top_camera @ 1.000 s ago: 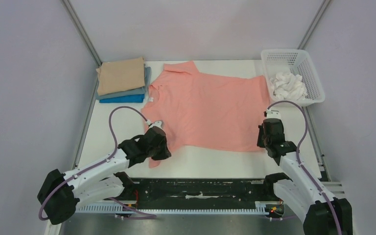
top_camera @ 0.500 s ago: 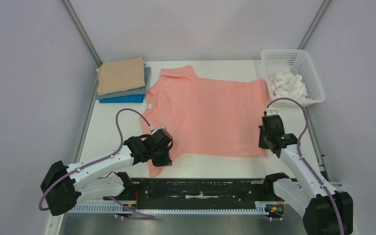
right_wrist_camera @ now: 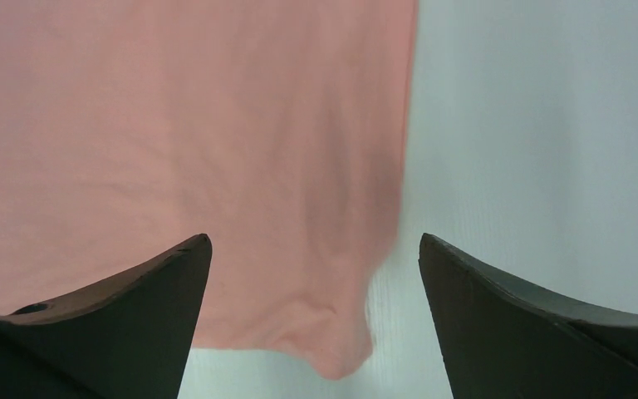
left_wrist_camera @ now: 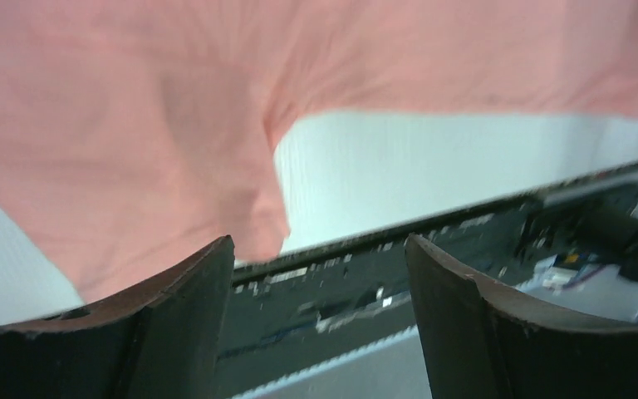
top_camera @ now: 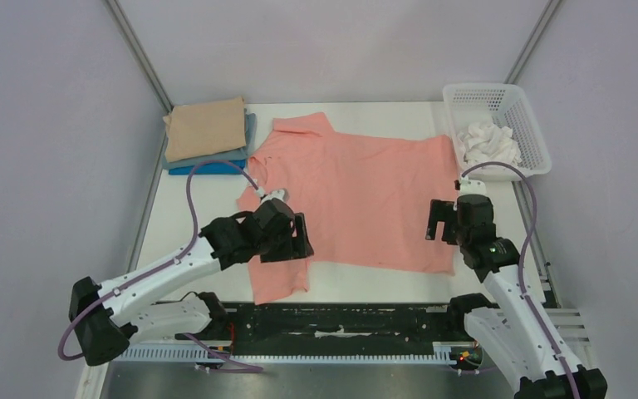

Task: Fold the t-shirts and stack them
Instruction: Flatten out the tshirt

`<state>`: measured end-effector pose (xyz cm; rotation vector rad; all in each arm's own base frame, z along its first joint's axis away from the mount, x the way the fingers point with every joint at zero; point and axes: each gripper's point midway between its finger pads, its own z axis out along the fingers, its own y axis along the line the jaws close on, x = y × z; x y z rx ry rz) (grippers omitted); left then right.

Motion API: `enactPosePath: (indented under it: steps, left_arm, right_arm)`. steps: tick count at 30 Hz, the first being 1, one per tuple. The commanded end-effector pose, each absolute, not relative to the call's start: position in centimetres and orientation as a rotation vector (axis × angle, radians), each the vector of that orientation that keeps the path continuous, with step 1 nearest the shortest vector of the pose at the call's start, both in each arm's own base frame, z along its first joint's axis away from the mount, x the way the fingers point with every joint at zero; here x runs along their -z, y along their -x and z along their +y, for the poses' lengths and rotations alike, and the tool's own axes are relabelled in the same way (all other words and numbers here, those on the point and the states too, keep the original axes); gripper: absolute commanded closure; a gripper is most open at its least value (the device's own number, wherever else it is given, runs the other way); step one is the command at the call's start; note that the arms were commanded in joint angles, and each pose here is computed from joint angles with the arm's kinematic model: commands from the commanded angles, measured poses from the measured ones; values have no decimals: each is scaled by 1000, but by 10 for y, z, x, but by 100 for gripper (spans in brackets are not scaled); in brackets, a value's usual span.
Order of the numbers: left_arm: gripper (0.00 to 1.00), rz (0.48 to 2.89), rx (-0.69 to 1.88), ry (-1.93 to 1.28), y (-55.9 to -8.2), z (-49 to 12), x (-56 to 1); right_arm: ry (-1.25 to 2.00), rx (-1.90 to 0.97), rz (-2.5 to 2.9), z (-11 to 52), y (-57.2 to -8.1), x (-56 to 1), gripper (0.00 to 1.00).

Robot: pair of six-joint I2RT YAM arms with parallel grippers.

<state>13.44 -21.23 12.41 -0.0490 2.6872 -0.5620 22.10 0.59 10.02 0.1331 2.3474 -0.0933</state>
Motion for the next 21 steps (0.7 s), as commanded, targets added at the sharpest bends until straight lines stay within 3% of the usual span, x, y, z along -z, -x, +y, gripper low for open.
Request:
enactPosePath:
  steps: [1, 7, 11, 16, 21]
  left_arm:
    - [18, 2450, 464, 140, -214, -208, -145]
    - [18, 2451, 424, 356, -295, -182, -106]
    - [18, 2491, 368, 427, -320, -168, -72]
    - [18, 2627, 313, 462, -308, -162, -30]
    - [23, 2841, 366, 440, -251, -162, -6]
  right_arm:
    - [-20, -85, 2084, 34, -265, -154, 2]
    - [67, -346, 1966, 79, -295, -160, 2]
    - [57, -435, 1998, 94, -309, -138, 2]
    - [24, -417, 2077, 91, -312, -103, 2]
    - [-26, -268, 2148, 68, -306, -74, 2]
